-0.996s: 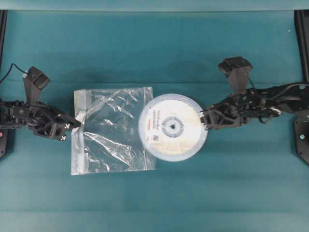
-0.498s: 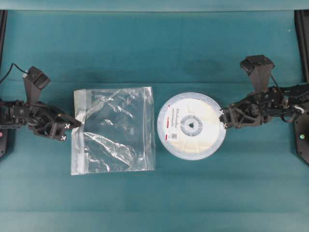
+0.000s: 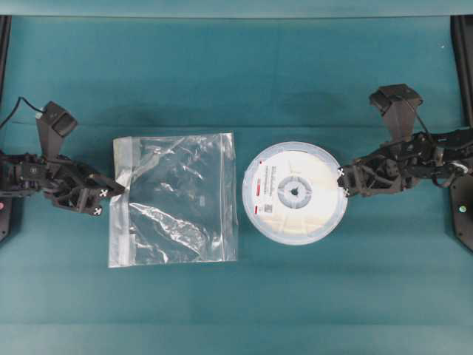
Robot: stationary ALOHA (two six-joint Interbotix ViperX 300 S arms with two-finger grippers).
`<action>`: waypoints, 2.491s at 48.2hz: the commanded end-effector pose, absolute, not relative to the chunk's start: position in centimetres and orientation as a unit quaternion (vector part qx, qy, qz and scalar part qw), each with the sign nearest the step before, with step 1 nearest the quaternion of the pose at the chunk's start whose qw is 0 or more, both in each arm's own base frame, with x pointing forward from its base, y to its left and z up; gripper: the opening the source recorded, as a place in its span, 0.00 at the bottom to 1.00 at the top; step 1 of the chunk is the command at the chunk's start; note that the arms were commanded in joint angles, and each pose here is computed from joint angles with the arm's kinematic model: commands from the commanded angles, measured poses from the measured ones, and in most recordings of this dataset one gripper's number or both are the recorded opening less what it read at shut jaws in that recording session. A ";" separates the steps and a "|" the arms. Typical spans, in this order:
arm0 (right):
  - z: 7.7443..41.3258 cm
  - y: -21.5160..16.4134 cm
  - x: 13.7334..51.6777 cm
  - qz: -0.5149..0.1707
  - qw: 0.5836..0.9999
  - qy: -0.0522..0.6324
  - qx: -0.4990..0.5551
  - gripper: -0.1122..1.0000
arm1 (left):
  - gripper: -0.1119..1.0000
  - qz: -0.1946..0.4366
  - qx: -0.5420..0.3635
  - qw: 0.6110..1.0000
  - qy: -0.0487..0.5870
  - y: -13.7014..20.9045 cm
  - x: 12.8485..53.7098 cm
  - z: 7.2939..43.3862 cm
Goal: Take out the reel from the clear zip bag.
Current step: 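Pull the reel rightward out of the bag while left gripper holds bag, then set the reel down right of the bag and open both grippers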
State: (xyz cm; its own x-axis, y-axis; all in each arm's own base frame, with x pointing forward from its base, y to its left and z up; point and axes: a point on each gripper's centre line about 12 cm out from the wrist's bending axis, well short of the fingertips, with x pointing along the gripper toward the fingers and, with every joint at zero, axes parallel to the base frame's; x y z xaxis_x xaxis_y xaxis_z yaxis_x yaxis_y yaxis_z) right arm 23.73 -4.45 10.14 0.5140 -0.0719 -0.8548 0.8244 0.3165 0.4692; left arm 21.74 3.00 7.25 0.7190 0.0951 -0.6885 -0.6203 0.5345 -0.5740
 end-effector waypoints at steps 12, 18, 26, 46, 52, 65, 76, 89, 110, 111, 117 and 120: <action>10.4 -4.5 24.1 -0.312 0.717 0.375 0.498 0.13 | 0.12 0.214 -0.424 0.825 0.307 3.0 22.1 7.3; 10.5 -4.6 24.1 -0.312 0.717 0.375 0.499 0.13 | 0.12 0.213 -0.423 0.826 0.305 3.0 22.3 7.4; 10.5 -4.6 24.2 -0.313 0.716 0.372 0.501 0.22 | 0.12 0.212 -0.423 0.827 0.304 3.1 22.6 7.4; 11.9 -4.6 25.2 -0.298 0.733 0.356 0.497 0.93 | 0.13 0.216 -0.421 0.824 0.313 3.1 22.4 7.2; 12.7 -4.7 25.3 -0.291 0.741 0.345 0.497 0.93 | 0.14 0.217 -0.421 0.822 0.316 3.1 22.4 7.2; 14.0 -4.6 25.0 -0.281 0.751 0.333 0.496 0.93 | 0.42 0.216 -0.421 0.823 0.314 3.1 22.6 7.3; 14.3 -4.5 24.7 -0.278 0.754 0.333 0.493 0.93 | 0.81 0.212 -0.412 0.828 0.315 3.1 22.8 7.4; 14.9 -4.5 24.5 -0.269 0.767 0.325 0.484 0.93 | 0.88 0.205 -0.367 0.839 0.346 3.3 23.6 8.9; 15.8 -4.5 24.2 -0.255 0.787 0.316 0.465 0.93 | 0.89 0.179 -0.348 0.872 0.293 3.3 23.2 16.4; 15.8 -4.5 24.2 -0.255 0.787 0.316 0.465 0.93 | 0.89 0.178 -0.347 0.874 0.290 3.3 23.0 16.7; 15.8 -4.5 24.2 -0.254 0.789 0.316 0.461 0.93 | 0.89 0.166 -0.344 0.887 0.259 3.2 22.4 18.2; 15.9 -4.5 24.2 -0.253 0.791 0.315 0.460 0.93 | 0.89 0.158 -0.334 0.896 0.246 3.2 22.3 19.0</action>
State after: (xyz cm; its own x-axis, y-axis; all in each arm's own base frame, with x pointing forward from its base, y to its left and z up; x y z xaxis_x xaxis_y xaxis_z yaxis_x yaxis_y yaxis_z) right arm 23.98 -4.51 15.41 0.6575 -0.1067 -0.7458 0.7074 0.4279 0.5625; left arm 22.21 3.14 17.73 0.8006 0.1141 -0.5883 -0.4809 0.7081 -0.5171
